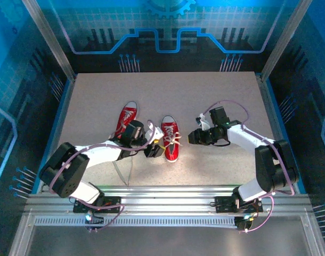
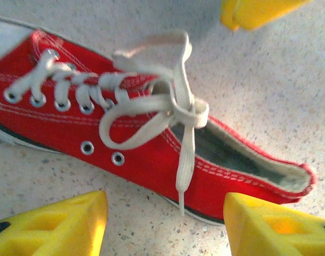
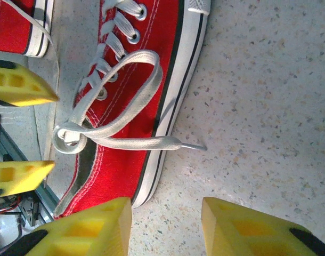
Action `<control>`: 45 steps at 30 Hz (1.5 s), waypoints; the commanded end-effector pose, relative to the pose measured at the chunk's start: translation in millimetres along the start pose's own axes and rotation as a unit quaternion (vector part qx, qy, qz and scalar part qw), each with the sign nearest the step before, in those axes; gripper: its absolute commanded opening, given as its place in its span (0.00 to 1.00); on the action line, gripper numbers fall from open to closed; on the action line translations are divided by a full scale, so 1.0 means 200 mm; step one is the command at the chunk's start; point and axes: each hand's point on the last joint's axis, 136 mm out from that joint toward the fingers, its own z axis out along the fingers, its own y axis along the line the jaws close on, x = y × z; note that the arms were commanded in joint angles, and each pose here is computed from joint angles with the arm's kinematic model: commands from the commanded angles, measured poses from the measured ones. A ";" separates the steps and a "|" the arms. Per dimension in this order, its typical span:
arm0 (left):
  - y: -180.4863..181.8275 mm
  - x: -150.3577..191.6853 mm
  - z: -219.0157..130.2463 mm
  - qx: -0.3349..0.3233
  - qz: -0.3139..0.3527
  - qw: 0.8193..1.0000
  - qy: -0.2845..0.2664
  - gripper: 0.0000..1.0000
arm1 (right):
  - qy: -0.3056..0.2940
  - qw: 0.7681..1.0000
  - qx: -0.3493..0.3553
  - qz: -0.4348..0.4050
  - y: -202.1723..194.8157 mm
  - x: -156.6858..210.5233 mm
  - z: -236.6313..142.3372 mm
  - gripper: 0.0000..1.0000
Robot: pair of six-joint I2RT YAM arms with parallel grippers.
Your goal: Tie the shoes
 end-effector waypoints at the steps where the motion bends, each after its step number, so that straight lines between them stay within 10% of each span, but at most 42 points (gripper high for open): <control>1: -0.02 -0.03 0.04 0.017 0.026 1.000 -0.003 0.60 | -0.019 1.000 -0.019 -0.016 0.08 -0.06 -0.04 0.40; 9: 0.01 0.01 0.14 0.014 0.033 0.999 0.022 0.56 | -0.012 0.999 -0.026 -0.020 0.11 -0.04 0.00 0.40; 17: -0.01 -0.01 0.06 -0.001 -0.006 0.999 0.037 0.09 | -0.003 0.999 -0.026 -0.033 0.18 -0.01 0.06 0.40; 45: -0.02 0.26 -0.12 -0.100 -0.225 0.964 0.103 0.03 | -0.005 1.000 -0.016 -0.025 0.16 -0.01 0.10 0.40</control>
